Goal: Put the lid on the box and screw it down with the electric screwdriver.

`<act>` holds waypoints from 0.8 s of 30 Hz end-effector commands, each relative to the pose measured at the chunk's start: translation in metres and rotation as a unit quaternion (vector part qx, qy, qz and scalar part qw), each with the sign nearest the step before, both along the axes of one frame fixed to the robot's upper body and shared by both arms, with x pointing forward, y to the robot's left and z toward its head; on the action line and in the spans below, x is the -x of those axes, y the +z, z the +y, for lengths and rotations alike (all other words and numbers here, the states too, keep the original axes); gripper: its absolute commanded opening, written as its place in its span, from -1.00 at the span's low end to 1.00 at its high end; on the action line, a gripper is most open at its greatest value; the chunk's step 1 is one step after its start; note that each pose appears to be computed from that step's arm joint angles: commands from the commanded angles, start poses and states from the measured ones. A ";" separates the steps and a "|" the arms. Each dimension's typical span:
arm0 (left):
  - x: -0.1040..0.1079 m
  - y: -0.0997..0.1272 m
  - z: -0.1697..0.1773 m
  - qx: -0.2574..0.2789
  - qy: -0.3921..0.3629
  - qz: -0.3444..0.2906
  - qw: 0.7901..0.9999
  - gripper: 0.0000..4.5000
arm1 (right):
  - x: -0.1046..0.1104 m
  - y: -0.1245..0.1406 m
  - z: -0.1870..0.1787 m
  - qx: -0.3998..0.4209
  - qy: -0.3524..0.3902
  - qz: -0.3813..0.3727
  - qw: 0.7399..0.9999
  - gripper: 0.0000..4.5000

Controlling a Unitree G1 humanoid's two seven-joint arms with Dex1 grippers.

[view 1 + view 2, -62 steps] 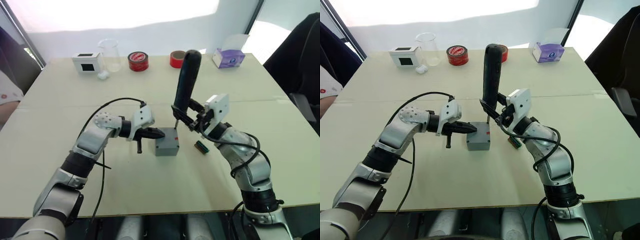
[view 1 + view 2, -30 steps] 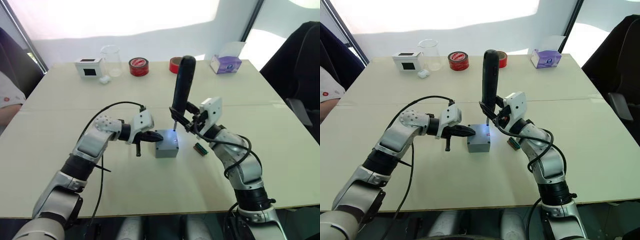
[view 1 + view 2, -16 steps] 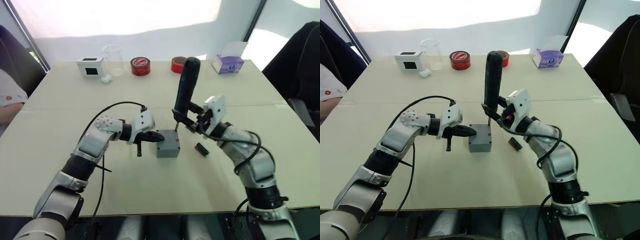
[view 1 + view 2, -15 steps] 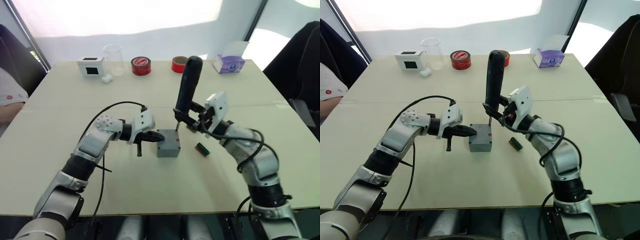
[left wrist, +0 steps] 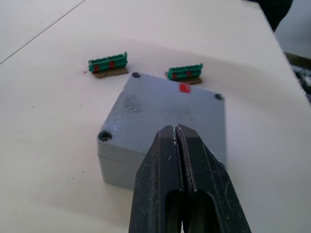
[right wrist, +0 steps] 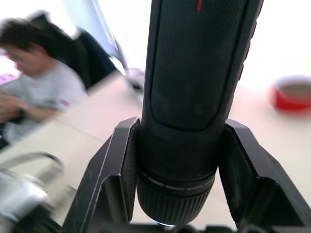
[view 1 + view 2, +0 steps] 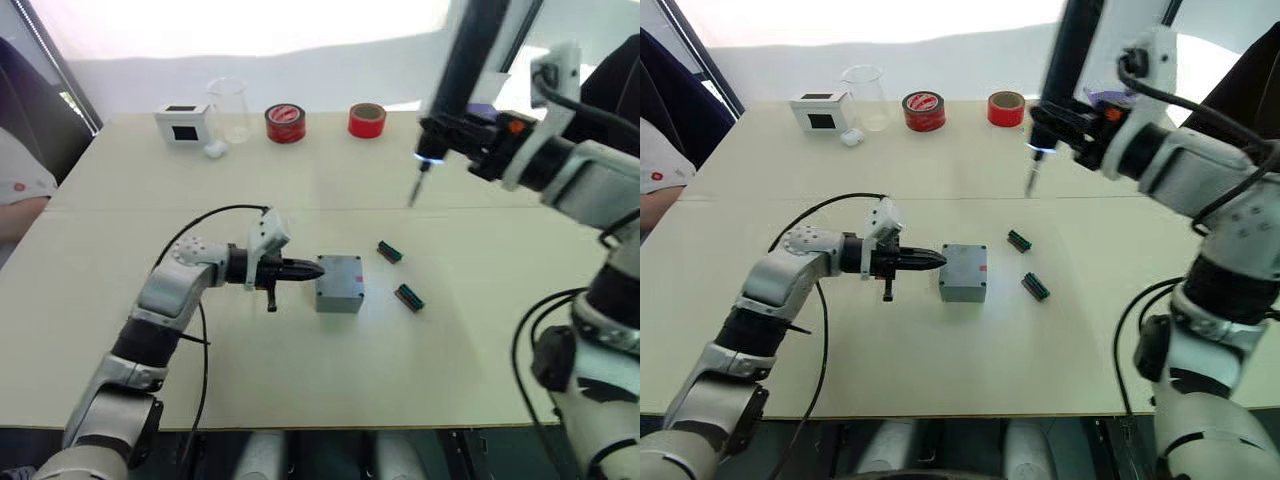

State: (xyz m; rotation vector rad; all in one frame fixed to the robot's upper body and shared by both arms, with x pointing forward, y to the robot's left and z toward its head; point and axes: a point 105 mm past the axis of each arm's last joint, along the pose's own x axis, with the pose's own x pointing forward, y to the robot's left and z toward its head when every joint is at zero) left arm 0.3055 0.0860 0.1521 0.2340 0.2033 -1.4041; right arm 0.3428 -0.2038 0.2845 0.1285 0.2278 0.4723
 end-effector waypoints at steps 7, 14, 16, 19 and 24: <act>0.062 0.030 0.004 -0.018 -0.075 -0.019 0.997 -1.00 | 0.030 -0.101 -0.097 0.060 -0.114 0.299 0.946 -0.23; 0.067 0.023 -0.005 -0.023 -0.070 -0.019 0.997 -1.00 | 0.020 -0.122 -0.090 0.061 -0.085 0.327 0.939 -0.23; 0.067 0.022 -0.005 -0.024 -0.067 -0.019 0.997 -1.00 | 0.018 -0.125 -0.087 0.064 -0.074 0.331 0.939 -0.23; 0.066 0.021 -0.003 -0.026 -0.058 -0.014 0.998 -1.00 | 0.016 -0.130 -0.083 0.072 -0.061 0.335 0.938 -0.23; 0.063 0.018 0.005 -0.033 -0.034 -0.010 0.999 -1.00 | 0.014 -0.141 -0.088 0.093 -0.069 0.345 0.932 0.22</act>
